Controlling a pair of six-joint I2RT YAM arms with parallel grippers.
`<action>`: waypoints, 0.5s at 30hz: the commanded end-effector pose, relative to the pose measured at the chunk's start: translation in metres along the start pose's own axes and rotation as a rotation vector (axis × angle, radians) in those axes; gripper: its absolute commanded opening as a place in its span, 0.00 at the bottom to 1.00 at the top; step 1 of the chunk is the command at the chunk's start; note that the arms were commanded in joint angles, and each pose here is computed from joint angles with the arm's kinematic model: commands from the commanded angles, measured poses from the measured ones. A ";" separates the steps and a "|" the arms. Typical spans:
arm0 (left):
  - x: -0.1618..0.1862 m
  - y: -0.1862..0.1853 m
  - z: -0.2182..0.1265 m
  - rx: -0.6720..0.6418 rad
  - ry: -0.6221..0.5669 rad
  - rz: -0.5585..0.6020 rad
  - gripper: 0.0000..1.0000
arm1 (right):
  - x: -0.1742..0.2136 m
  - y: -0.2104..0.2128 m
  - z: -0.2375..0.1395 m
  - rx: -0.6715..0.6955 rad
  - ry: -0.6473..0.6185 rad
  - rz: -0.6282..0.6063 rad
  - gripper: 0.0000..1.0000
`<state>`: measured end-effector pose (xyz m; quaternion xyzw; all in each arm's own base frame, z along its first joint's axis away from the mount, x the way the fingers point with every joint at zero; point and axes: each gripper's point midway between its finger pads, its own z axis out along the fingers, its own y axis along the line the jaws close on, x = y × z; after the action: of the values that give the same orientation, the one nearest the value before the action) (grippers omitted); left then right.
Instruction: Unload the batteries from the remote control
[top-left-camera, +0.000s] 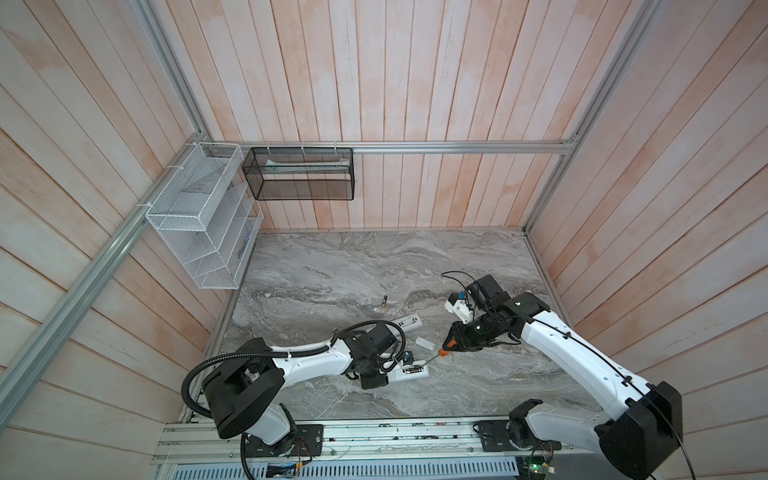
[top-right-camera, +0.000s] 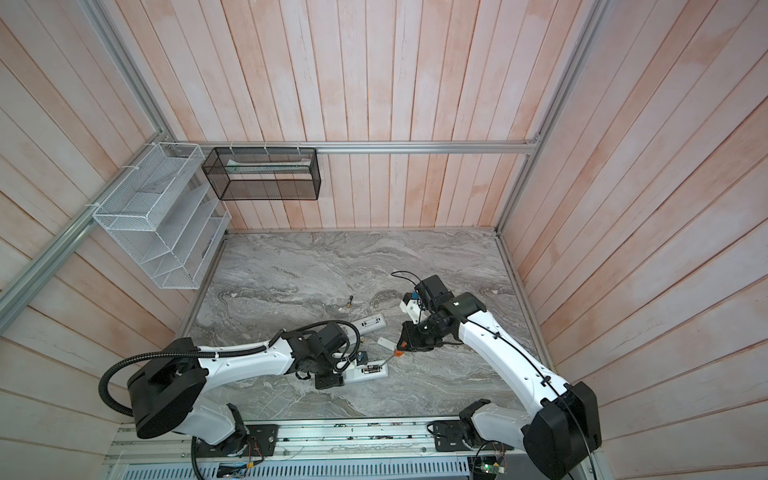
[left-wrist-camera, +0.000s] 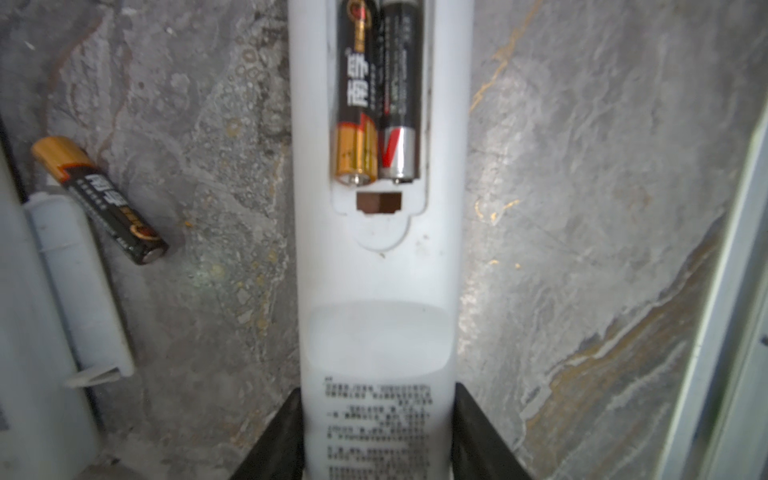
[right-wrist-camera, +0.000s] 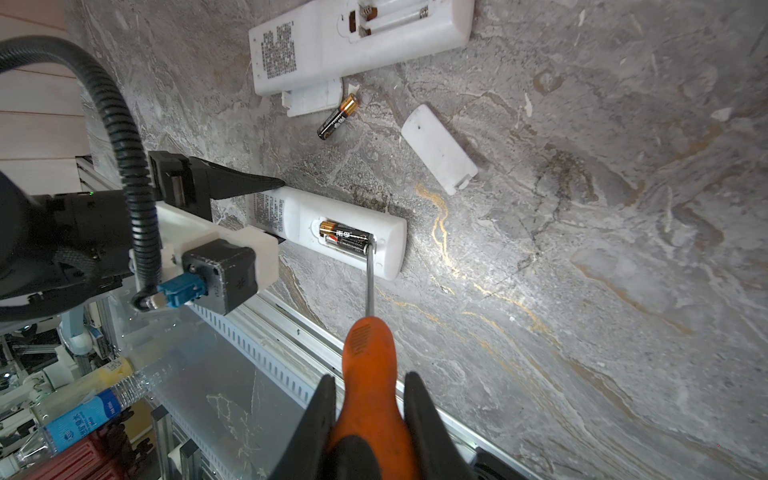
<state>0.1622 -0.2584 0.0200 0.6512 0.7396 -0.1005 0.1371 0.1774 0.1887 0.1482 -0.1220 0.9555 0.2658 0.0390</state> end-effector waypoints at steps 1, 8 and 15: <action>0.022 0.021 0.004 -0.113 0.084 -0.010 0.09 | 0.009 -0.003 0.005 0.001 0.026 0.023 0.05; 0.023 0.022 0.004 -0.121 0.088 -0.010 0.09 | 0.013 -0.007 0.002 0.023 0.032 0.034 0.05; 0.024 0.025 0.003 -0.140 0.092 -0.013 0.09 | 0.008 0.001 -0.008 0.016 0.020 0.035 0.05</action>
<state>0.1626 -0.2583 0.0201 0.6528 0.7385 -0.0960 0.1392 0.1765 0.1880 0.1484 -0.1147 0.9560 0.2673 0.0394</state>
